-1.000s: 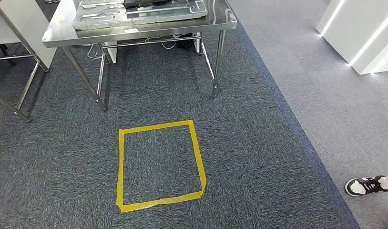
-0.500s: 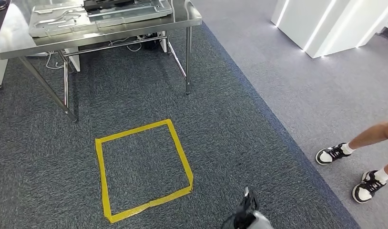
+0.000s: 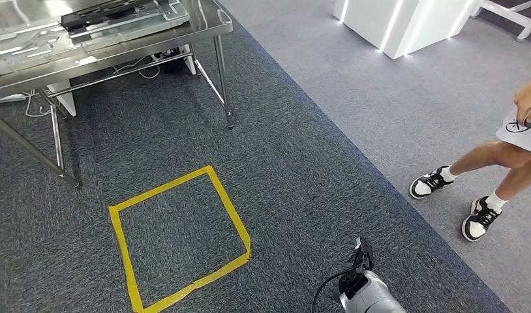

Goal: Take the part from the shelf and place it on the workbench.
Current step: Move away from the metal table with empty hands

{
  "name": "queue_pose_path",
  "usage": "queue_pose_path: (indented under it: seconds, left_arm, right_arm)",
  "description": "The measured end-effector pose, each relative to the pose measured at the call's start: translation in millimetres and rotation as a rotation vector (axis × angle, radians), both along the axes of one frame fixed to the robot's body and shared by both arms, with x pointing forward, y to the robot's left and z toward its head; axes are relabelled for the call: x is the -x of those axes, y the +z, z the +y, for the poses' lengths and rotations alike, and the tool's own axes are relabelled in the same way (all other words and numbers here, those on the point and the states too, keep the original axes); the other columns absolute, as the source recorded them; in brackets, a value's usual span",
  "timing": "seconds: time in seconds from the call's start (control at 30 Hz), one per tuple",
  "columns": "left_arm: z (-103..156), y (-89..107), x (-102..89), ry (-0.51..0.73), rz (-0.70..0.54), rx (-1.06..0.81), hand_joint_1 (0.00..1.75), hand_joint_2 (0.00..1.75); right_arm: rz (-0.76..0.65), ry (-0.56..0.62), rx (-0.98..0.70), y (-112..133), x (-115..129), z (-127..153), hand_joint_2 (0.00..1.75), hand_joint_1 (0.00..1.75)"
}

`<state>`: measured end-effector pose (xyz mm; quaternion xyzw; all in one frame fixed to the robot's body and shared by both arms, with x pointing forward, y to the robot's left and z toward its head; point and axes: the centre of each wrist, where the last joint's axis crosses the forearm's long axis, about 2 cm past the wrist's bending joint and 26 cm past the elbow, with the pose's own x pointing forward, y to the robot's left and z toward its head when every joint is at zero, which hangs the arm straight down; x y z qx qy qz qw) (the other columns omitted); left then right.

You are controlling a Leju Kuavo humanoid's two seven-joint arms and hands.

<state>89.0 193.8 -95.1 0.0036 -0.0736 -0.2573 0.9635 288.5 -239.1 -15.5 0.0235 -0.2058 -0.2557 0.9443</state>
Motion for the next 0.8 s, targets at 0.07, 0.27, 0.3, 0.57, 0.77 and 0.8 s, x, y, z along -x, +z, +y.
queue_pose_path:
  seconds: [0.07,0.27,0.3,0.57,0.77,0.8]
  left_arm:
    - [0.1,0.1,-0.4,0.0,-0.001,0.0,0.0,0.0]
    - [0.1,0.1,-0.3,-0.001,-0.001,-0.001,0.0,0.0]
    - [0.1,0.0,-0.3,-0.001,0.0,-0.001,0.0,0.0]
    - [-1.5,0.5,-0.9,-0.002,-0.002,0.002,0.0,0.0]
    - [-1.7,0.6,-1.2,-0.002,-0.002,0.003,0.0,0.0]
    - [-1.7,0.6,-1.3,-0.002,-0.003,0.003,0.0,0.0]
  right_arm:
    - [0.001,0.0,0.0,-0.3,0.5,0.0,0.0,0.0]
    - [-0.001,0.0,-0.001,0.3,-0.4,0.3,0.0,0.0]
    - [-0.002,0.0,-0.001,0.4,-0.5,0.3,0.0,0.0]
    - [-0.007,-0.003,0.002,1.8,-2.7,-1.5,0.0,0.0]
    - [-0.009,-0.004,0.002,2.1,-3.2,-1.7,0.0,0.0]
    - [-0.011,-0.004,0.002,2.5,-3.8,-1.8,0.0,0.0]
